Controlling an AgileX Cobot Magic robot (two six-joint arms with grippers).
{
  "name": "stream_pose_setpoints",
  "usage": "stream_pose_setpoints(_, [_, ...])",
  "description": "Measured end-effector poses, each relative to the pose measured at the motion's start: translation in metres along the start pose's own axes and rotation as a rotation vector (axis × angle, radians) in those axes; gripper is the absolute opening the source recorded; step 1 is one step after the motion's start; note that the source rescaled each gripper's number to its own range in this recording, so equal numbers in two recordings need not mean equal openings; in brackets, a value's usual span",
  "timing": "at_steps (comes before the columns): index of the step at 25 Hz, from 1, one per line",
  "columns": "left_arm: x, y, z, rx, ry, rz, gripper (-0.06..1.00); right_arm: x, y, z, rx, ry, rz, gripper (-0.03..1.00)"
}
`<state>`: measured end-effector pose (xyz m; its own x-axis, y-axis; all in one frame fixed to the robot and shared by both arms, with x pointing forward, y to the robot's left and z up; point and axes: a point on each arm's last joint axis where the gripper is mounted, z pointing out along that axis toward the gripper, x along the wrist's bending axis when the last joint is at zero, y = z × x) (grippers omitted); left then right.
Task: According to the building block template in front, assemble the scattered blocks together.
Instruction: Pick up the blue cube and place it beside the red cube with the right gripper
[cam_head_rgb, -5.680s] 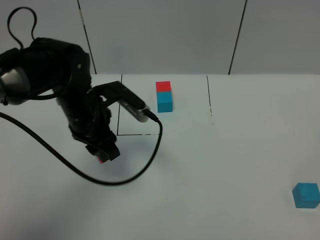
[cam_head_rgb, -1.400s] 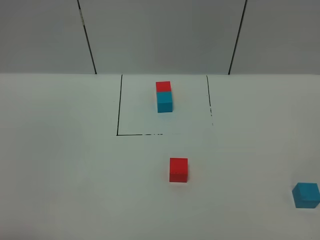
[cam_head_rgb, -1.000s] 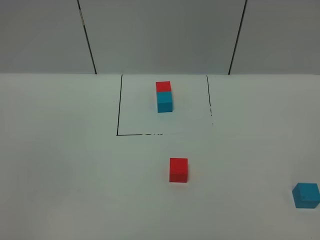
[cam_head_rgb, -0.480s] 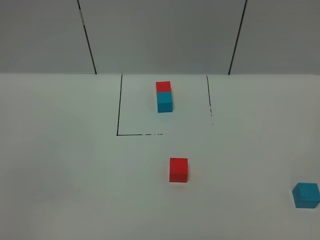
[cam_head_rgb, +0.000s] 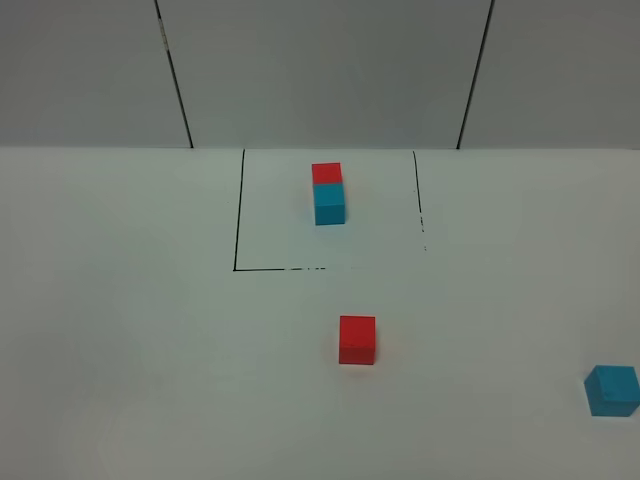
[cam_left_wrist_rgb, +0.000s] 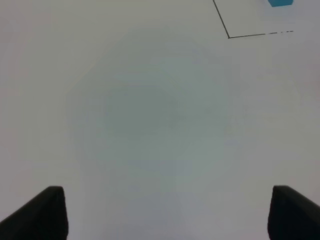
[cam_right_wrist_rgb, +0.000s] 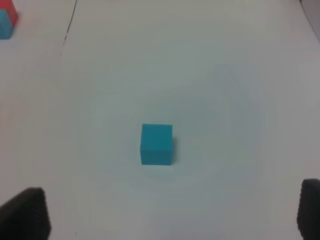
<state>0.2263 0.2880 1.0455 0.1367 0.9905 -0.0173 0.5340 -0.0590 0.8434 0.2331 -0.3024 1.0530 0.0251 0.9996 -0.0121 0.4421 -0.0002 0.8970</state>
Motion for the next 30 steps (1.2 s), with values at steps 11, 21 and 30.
stream_pose_setpoints(11, [0.0002,-0.0001,-0.0001,0.000,-0.005,0.003,0.70,0.0000,0.0000,0.0000,0.000,0.000,0.000,1.00])
stream_pose_setpoints(21, [0.0002,-0.0002,0.0001,0.001,-0.006,0.003,0.70,0.0000,0.0000,0.0000,0.000,0.000,0.000,1.00])
stream_pose_setpoints(30, [0.0002,-0.0002,0.0001,0.001,-0.006,0.003,0.70,-0.0002,0.0000,0.0000,0.000,-0.002,-0.001,1.00])
